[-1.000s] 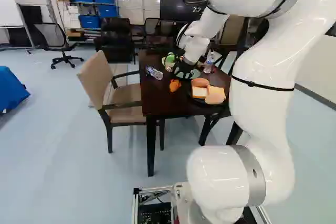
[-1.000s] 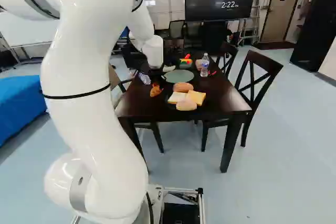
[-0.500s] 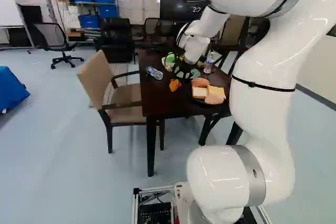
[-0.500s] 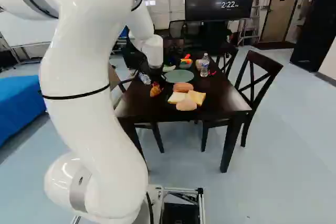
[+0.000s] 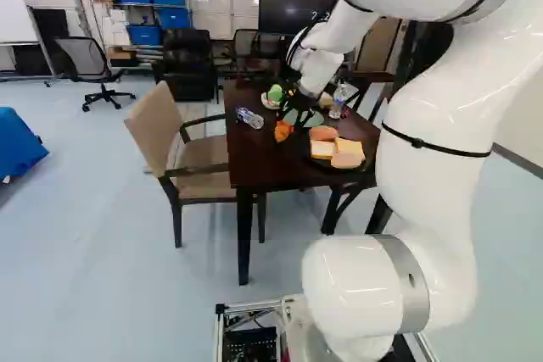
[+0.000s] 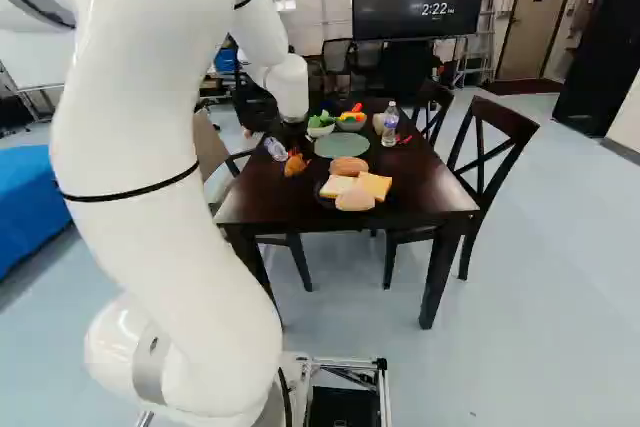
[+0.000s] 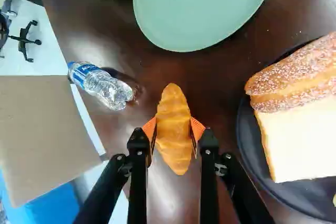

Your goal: Move the croissant to the empty plate

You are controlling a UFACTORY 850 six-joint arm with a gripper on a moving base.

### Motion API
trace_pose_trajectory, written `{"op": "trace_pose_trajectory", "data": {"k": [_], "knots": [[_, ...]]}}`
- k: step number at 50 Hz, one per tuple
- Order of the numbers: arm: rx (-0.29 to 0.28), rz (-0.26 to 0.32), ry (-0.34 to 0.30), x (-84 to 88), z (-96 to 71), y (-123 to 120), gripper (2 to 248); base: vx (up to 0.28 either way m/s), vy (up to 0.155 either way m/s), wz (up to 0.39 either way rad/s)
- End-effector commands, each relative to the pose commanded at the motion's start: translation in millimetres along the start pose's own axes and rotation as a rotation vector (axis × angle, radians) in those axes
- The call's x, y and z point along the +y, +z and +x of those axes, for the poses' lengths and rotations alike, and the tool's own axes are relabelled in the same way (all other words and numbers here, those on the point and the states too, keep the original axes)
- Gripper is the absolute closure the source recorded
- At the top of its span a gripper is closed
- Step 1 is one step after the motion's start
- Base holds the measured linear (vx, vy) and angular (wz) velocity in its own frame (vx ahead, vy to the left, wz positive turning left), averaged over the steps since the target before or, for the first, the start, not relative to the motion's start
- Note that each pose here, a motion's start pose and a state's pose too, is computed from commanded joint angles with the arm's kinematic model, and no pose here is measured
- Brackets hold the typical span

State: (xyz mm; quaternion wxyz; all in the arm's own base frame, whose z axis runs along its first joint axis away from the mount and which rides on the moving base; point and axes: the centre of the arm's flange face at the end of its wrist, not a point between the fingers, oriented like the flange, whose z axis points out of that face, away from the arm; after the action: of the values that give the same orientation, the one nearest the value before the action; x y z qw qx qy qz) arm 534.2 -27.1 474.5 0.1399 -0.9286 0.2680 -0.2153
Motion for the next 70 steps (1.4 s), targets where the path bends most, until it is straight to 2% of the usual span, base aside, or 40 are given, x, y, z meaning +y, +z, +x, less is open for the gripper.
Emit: {"op": "trace_pose_trajectory", "data": {"k": [13, 21, 58, 70], "knots": [[0.027, 0.015, -0.005, -4.0, 1.1, -17, 144, 0.0, 0.0, 0.0], [0.048, 0.023, -0.001, -4.5, 8.1, -26, 144, 0.0, 0.0, 0.0], [0.165, 0.048, 0.034, -5.2, 78.3, -53, 144, 0.0, 0.0, 0.0], [0.181, 0.044, 0.05, -0.6, 101.4, -45, 144, 0.0, 0.0, 0.0]]}}
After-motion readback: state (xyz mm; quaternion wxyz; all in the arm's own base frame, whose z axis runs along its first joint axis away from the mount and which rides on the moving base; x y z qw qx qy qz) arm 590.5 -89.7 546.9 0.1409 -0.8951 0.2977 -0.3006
